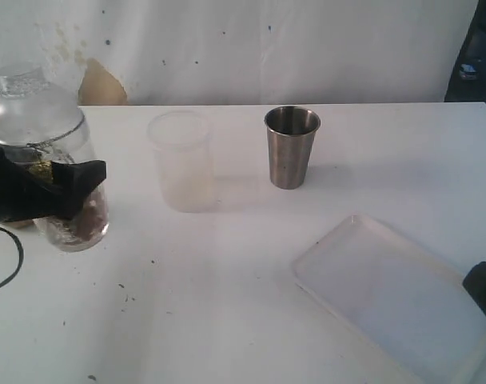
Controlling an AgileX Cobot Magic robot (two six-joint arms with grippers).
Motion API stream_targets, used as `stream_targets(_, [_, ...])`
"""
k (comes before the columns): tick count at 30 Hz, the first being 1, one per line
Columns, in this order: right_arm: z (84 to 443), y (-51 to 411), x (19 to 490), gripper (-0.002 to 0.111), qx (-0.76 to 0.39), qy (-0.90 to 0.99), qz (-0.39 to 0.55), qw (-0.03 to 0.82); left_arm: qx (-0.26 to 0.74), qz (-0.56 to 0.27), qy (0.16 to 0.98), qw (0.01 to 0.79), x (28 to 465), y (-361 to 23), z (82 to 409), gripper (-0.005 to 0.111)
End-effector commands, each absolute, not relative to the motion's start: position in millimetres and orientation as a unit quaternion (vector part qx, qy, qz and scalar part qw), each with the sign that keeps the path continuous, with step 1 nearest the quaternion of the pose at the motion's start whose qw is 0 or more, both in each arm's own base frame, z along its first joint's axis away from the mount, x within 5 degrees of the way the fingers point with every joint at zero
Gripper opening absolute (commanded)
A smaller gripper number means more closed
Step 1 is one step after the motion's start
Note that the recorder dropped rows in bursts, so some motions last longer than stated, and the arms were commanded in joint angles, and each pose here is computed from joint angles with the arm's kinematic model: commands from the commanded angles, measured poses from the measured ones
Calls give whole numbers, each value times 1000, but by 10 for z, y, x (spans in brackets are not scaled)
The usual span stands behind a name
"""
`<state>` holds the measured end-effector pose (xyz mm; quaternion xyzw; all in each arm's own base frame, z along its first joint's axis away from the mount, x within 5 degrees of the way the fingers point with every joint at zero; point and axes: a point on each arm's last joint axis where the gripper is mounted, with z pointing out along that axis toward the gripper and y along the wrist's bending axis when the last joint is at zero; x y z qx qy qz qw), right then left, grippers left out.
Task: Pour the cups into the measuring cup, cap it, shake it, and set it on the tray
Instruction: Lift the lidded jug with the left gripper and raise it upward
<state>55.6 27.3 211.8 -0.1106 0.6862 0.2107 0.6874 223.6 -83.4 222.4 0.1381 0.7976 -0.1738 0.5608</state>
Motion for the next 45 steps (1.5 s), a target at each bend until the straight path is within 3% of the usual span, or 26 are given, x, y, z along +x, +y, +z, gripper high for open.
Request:
stream_targets(1, [2114,263,556,0,-105,683,207,693,269,-258,704,604,2097,-1104,2425,0])
stream_targets(3, [2114,263,556,0,-105,683,207,693,260,-213,728,598,2138,-1042,2374,0])
stream_targets(6, [2110,264,556,0,-106,684,206,692,156,-149,784,582,2240,-857,2304,0])
stream_targets(8, [2110,264,556,0,-107,684,206,692,126,-147,788,585,2256,-828,2310,0])
stream_targets(9, [2110,264,556,0,-107,684,206,692,140,-161,782,586,2236,-885,2321,0])
stream_targets(12, [2114,263,556,0,-106,683,206,693,330,-234,692,597,2033,-1238,2400,0])
stream_targets(16, [2108,264,556,0,-107,685,206,691,194,-137,788,568,2257,-936,2342,0])
stream_targets(21, [2109,264,556,0,-107,684,206,691,206,-148,744,618,2273,-969,2457,0])
stream_targets(27, [2112,264,556,0,-106,683,207,692,230,-52,688,687,2432,-927,2727,0])
stream_targets(35, [2112,264,556,0,-106,683,207,692,269,12,687,675,2766,-956,2849,0])
stream_targets(45, [2115,263,557,0,-105,682,207,693,291,74,715,631,3321,-849,2758,0])
